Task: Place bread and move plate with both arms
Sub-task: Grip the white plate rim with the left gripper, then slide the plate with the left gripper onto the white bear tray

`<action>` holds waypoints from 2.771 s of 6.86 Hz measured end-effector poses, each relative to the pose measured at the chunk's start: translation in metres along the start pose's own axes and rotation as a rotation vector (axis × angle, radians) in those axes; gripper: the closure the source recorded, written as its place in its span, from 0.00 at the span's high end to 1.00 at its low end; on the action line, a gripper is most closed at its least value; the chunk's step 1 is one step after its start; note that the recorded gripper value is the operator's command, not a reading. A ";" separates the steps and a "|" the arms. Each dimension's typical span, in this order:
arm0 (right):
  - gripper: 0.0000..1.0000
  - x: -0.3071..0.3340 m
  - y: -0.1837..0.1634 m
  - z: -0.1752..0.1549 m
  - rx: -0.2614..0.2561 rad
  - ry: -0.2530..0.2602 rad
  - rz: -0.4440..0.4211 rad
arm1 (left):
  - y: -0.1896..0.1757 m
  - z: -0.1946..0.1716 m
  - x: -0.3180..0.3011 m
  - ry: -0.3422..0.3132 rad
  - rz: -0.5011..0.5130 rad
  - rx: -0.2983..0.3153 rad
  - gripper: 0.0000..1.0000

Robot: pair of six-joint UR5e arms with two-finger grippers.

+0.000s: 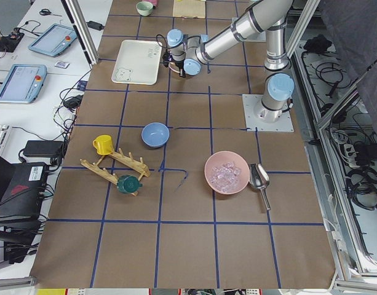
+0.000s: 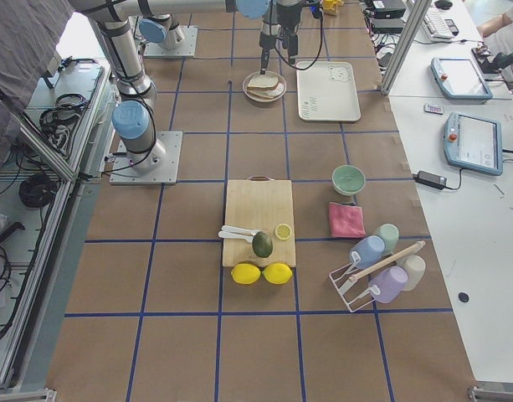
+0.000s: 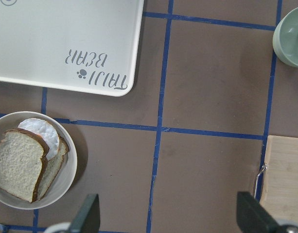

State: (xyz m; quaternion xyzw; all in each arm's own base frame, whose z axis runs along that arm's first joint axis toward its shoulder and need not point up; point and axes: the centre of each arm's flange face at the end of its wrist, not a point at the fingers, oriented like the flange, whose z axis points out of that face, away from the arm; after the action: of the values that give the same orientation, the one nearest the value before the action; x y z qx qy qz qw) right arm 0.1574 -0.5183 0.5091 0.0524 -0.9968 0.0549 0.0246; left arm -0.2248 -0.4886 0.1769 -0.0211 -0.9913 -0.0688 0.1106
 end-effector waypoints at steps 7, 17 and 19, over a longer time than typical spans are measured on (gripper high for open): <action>1.00 -0.001 0.003 -0.005 0.006 -0.008 0.010 | -0.028 -0.073 -0.023 0.107 -0.080 0.173 0.00; 1.00 -0.001 0.006 -0.007 0.008 -0.007 0.010 | -0.203 -0.027 -0.020 0.169 -0.201 0.194 1.00; 1.00 -0.002 0.007 -0.007 0.007 -0.007 0.010 | -0.202 -0.038 -0.018 0.165 -0.194 0.209 1.00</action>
State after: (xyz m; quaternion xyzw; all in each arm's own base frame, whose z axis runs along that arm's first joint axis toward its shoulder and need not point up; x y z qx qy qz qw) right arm 0.1585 -0.5108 0.5148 0.0478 -0.9969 0.0583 0.0208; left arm -0.2109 -0.6944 0.1835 0.0919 -0.9780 0.0228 0.1861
